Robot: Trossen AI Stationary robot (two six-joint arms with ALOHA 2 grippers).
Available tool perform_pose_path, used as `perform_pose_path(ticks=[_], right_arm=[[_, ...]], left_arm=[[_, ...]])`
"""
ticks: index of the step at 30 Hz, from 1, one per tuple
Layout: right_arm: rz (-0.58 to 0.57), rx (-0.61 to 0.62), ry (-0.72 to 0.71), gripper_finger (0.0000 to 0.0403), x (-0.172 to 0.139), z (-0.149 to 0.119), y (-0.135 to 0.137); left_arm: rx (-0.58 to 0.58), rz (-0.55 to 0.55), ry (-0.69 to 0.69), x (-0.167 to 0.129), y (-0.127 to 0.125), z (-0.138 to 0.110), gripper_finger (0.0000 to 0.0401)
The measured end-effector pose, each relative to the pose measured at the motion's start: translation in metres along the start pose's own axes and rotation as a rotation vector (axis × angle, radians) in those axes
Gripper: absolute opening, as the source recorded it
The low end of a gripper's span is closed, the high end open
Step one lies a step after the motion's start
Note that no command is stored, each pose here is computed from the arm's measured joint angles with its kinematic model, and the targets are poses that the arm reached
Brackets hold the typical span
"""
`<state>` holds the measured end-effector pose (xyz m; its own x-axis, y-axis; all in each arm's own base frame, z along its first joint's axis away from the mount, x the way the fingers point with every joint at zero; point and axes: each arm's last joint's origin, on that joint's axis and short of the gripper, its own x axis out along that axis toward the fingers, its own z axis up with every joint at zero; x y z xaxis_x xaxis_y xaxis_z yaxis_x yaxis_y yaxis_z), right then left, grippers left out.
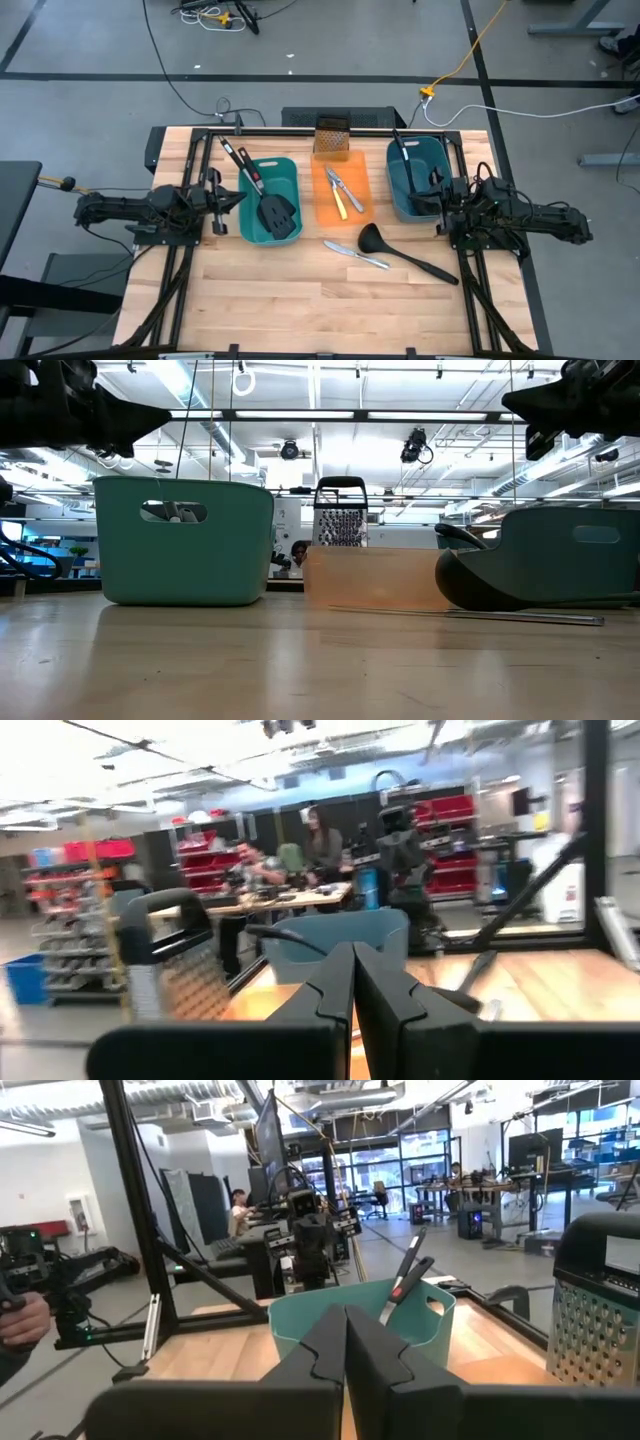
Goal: Pick & Place Kitchen Items
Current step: Put the black serving spoon into the blue bin
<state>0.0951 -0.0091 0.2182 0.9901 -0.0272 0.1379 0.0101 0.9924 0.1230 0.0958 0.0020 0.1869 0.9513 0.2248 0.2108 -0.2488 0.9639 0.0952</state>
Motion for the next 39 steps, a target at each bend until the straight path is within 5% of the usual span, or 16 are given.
perform_pose_path(ticks=[10, 21, 24, 32, 39], right_arm=[[-0.002, -0.007, 0.000, 0.0007, 0.000, 0.000, 0.000], [-0.003, 0.004, 0.009, 0.0007, 0.000, -0.001, 0.000], [-0.005, 0.015, 0.024, 0.0007, 0.000, -0.002, 0.000], [-0.011, 0.048, 0.064, 0.0007, 0.000, -0.006, -0.001], [-0.009, 0.052, 0.065, 0.0007, 0.000, -0.006, -0.001]], left_arm=[[0.019, -0.094, 0.046, 0.025, -0.006, 0.023, 0.0005], [0.067, -0.282, 0.204, 0.126, -0.038, 0.055, 0.0008], [0.100, -0.410, 0.290, 0.161, -0.058, 0.051, 0.0020], [0.158, -0.552, 0.346, 0.247, -0.104, 0.032, 0.0069], [0.289, -0.585, 0.495, 0.305, -0.133, -0.011, 0.0137]])
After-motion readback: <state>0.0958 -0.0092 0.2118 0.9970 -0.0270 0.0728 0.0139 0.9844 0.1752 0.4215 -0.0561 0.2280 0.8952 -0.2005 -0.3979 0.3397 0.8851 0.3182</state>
